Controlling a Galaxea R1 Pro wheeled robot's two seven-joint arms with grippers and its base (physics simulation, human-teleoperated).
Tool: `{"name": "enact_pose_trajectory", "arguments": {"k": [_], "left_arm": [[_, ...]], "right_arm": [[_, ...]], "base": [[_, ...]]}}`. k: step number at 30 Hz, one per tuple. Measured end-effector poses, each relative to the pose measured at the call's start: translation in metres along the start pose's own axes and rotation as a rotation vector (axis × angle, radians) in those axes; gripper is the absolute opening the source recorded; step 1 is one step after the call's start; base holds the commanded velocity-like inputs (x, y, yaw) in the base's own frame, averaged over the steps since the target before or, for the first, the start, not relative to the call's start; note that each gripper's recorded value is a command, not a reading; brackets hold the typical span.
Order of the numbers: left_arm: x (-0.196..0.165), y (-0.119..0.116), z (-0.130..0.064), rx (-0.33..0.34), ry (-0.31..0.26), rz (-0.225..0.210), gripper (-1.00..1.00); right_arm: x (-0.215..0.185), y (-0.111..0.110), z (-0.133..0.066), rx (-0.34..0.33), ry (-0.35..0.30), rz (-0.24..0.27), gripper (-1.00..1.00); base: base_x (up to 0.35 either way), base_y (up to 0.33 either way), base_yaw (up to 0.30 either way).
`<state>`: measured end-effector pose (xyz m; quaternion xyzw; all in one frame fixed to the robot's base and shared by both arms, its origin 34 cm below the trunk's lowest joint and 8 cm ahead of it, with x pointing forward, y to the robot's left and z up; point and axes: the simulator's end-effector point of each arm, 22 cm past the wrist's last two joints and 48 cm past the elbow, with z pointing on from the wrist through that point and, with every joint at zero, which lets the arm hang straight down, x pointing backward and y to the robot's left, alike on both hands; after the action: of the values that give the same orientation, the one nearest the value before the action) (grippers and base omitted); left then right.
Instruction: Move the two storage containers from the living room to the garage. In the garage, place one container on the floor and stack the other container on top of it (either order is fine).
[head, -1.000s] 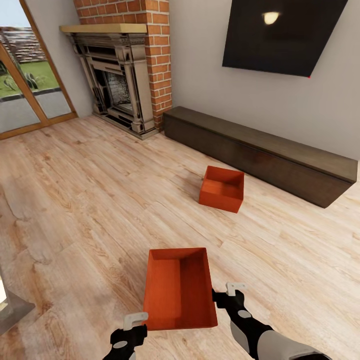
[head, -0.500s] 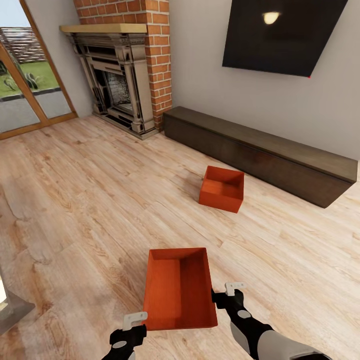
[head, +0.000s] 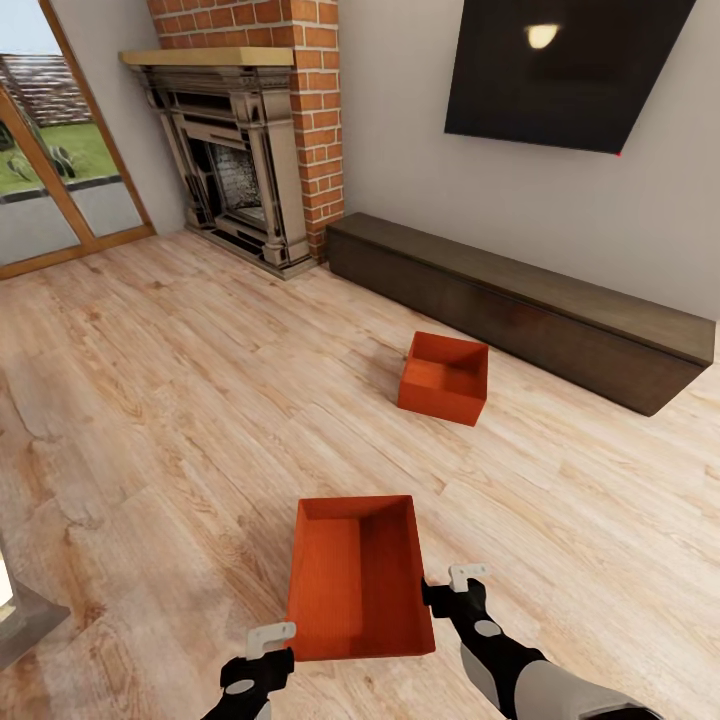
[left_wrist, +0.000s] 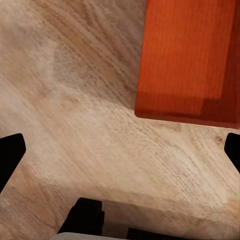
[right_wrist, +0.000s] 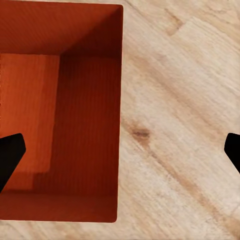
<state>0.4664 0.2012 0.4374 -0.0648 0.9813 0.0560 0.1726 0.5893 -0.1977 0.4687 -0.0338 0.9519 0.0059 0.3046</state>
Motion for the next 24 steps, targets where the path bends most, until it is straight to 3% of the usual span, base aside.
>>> {"name": "enact_pose_trajectory", "arguments": {"k": [5, 10, 24], "left_arm": [[-0.069, -0.004, -0.003, 0.012, -0.099, -0.017, 1.00], [-0.111, -0.001, -0.005, 0.012, -0.102, -0.005, 1.00], [-0.119, 0.000, -0.006, 0.006, -0.114, -0.004, 1.00]], "right_arm": [[-0.001, 0.002, 0.000, -0.002, -0.001, 0.002, 1.00], [0.000, 0.003, 0.000, -0.003, -0.001, 0.002, 1.00], [0.000, 0.003, 0.000, -0.002, -0.001, 0.002, 1.00]], "base": [[0.000, 0.000, 0.000], [0.000, 0.000, 0.000], [0.000, 0.000, 0.000]]}}
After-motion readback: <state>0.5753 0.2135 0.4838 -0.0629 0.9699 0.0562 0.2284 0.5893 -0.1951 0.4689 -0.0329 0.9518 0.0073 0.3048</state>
